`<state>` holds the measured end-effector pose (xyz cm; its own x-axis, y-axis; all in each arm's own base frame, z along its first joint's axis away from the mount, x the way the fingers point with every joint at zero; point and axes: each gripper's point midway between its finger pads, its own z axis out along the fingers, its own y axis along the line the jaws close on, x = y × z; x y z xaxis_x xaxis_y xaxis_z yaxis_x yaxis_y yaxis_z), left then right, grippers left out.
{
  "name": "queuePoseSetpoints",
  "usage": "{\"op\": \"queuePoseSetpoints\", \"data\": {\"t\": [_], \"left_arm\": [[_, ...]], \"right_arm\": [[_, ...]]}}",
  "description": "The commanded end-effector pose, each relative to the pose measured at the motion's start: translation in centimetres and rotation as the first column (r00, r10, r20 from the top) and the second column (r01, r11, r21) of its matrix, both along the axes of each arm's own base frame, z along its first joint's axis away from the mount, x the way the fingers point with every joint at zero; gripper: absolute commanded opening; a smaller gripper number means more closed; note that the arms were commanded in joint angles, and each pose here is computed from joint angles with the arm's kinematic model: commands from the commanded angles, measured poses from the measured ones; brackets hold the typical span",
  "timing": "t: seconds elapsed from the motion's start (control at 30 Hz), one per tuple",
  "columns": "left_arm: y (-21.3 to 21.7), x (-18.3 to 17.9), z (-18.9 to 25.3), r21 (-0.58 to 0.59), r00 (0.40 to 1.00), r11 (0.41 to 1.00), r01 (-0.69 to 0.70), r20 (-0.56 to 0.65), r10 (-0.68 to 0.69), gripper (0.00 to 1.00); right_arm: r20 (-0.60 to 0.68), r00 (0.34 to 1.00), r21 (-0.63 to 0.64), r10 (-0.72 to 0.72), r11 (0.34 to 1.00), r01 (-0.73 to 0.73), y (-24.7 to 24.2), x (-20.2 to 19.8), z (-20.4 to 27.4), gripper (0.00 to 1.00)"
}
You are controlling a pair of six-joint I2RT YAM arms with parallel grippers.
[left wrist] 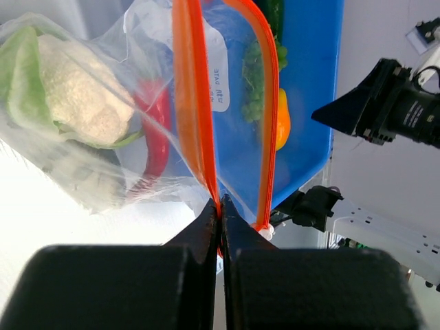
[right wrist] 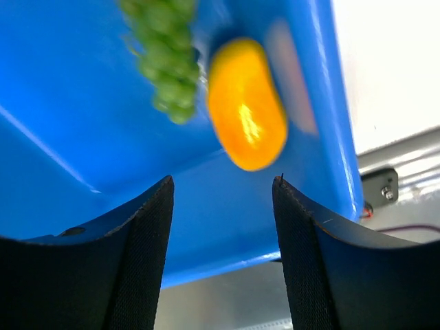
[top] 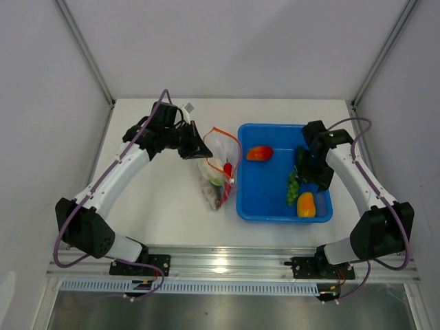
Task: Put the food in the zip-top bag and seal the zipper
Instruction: Pick up the fake fruit from the bin.
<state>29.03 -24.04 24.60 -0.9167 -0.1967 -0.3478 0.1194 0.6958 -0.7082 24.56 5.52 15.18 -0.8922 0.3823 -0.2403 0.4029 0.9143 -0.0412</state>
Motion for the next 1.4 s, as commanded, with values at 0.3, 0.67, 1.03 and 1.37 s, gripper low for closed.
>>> {"op": "queuePoseSetpoints", "data": {"t": [0.3, 0.67, 1.03, 1.37], "left_arm": [[-0.1, -1.2, 0.8, -0.029, 0.998, 0.999, 0.044, 0.048, -0.043, 0.01], [0.1, -1.4, 1.0, -0.030, 0.997, 0.999, 0.041, 0.059, -0.039, 0.01], [0.3, -1.5, 1.0, -0.024, 0.998, 0.999, 0.039, 0.060, -0.038, 0.01], [0.4, -1.5, 0.4, -0.008, 0.998, 0.999, 0.038, 0.051, -0.037, 0.01]], "right_arm": [[-0.043, 0.998, -0.034, -0.054, 0.998, 0.052, -1.3, -3.5, -4.3, 0.65], [-0.077, 0.996, -0.093, 0.047, 0.994, -0.054, -0.5, -3.8, -7.6, 0.67], [-0.110, 0.992, -0.091, 0.064, 0.993, -0.074, -0.4, -4.2, -10.4, 0.71], [-0.113, 0.991, -0.132, 0.078, 0.987, -0.093, -0.5, -2.2, -12.0, 0.68]]}}
